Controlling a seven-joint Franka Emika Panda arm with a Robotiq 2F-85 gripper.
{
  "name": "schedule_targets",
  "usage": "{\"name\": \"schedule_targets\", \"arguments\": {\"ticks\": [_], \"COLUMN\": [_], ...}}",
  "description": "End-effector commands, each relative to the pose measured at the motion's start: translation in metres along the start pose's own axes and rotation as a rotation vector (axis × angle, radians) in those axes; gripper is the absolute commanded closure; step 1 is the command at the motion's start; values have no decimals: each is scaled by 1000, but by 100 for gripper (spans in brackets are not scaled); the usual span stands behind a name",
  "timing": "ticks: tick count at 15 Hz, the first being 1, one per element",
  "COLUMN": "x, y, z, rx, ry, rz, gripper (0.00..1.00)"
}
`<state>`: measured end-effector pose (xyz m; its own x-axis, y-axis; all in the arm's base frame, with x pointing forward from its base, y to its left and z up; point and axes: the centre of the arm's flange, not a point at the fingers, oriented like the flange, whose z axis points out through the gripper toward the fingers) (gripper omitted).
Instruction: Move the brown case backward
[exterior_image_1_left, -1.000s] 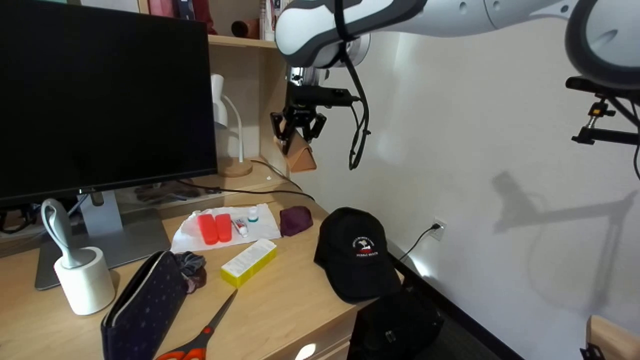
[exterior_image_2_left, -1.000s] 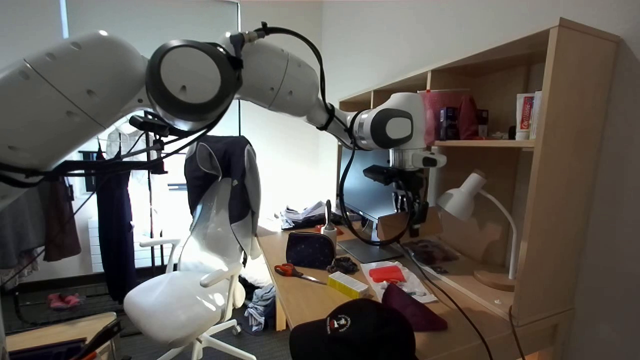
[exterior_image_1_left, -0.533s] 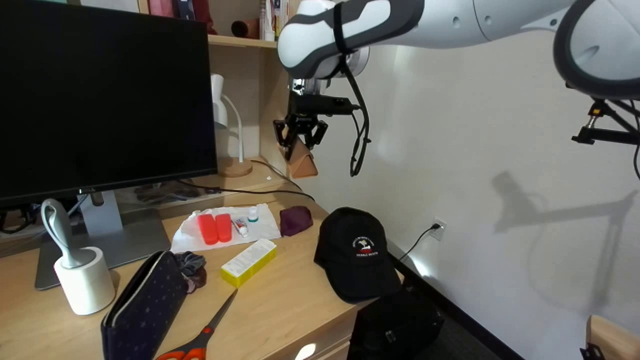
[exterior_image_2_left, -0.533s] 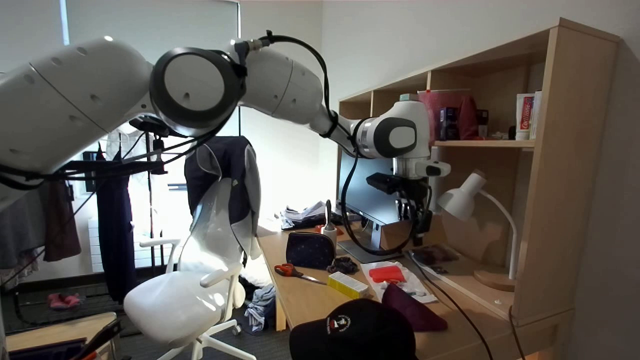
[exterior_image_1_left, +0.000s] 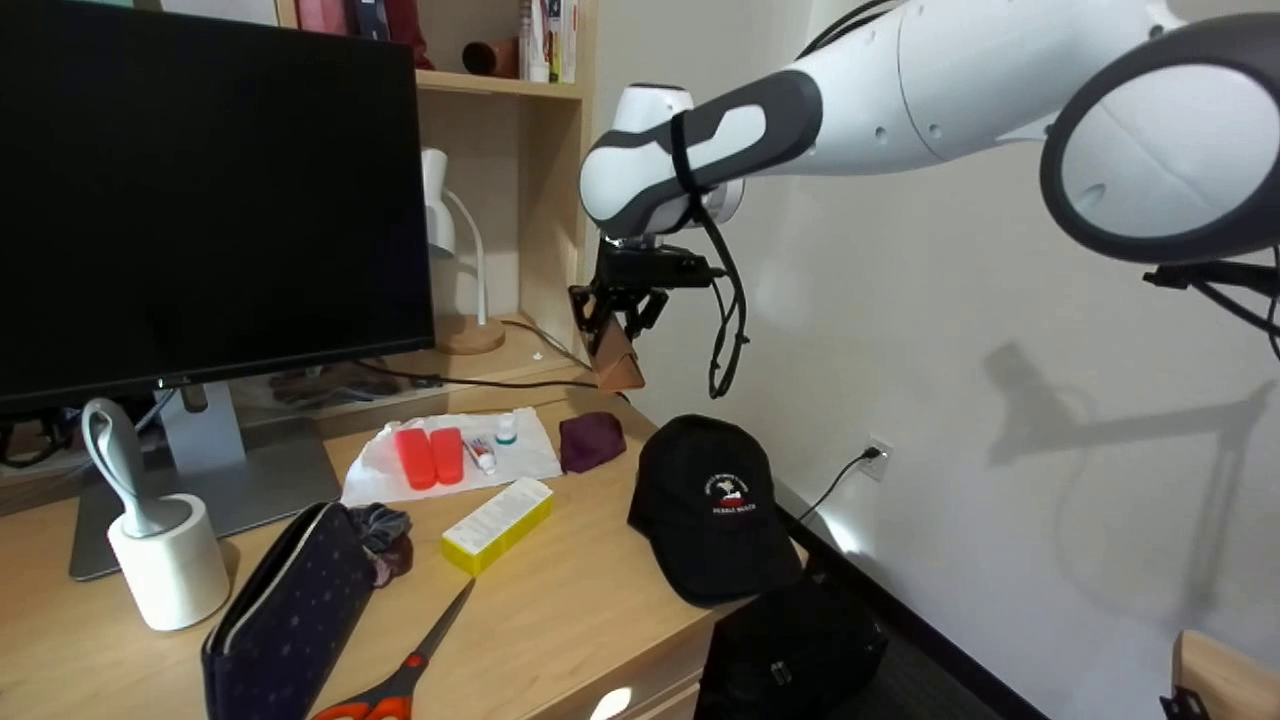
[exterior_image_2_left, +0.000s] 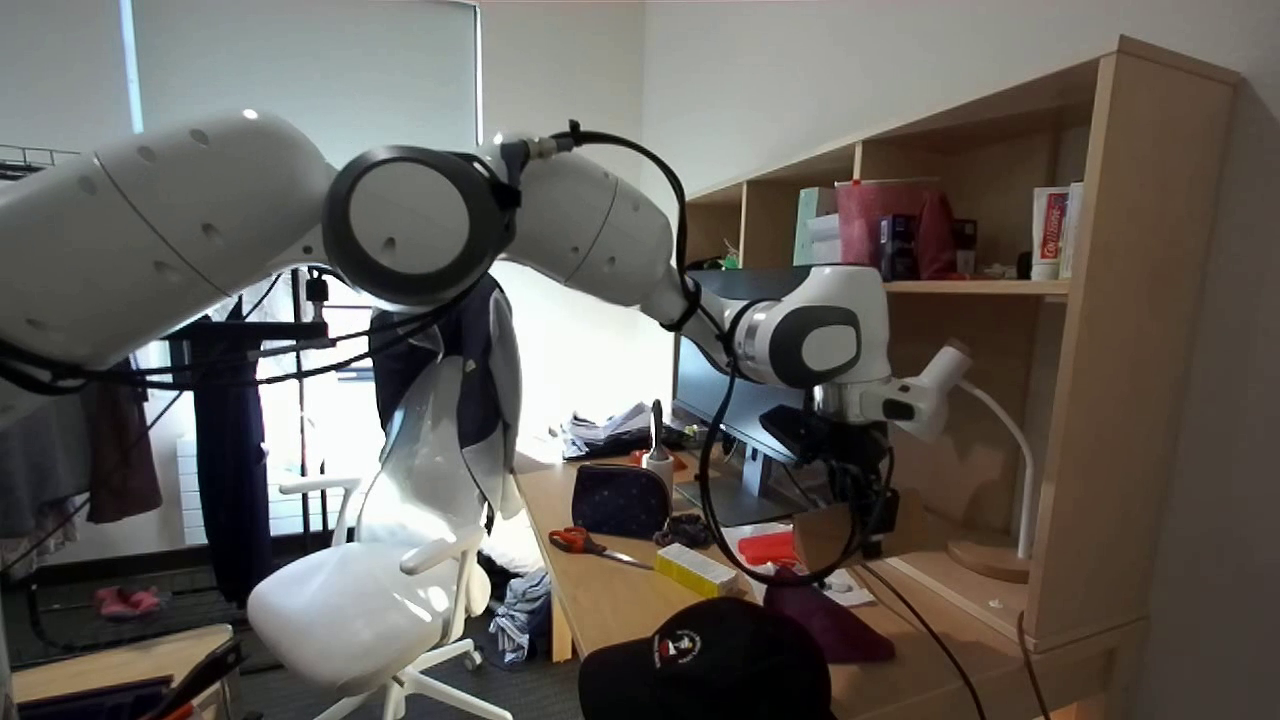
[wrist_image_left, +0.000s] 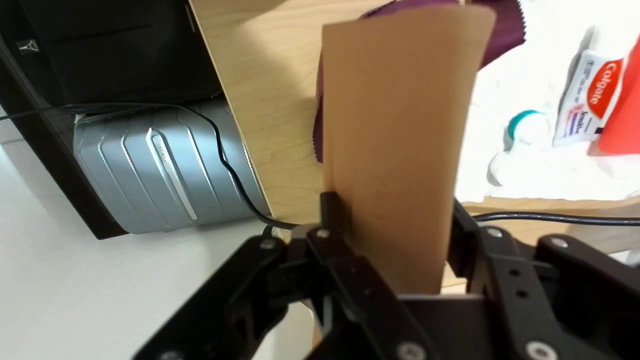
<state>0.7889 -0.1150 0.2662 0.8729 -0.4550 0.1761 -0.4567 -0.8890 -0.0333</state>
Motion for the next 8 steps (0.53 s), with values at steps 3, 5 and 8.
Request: {"name": "schedule_targets", "arguments": {"ticks": [3,5,8], "x": [-3,-4,-5], "y": [5,5,1], "z": [28,30,31], "rx": [0,-1,10], "ry": [-16,-18,3], "rz": [33,33,139], "gripper": [51,51,76]}}
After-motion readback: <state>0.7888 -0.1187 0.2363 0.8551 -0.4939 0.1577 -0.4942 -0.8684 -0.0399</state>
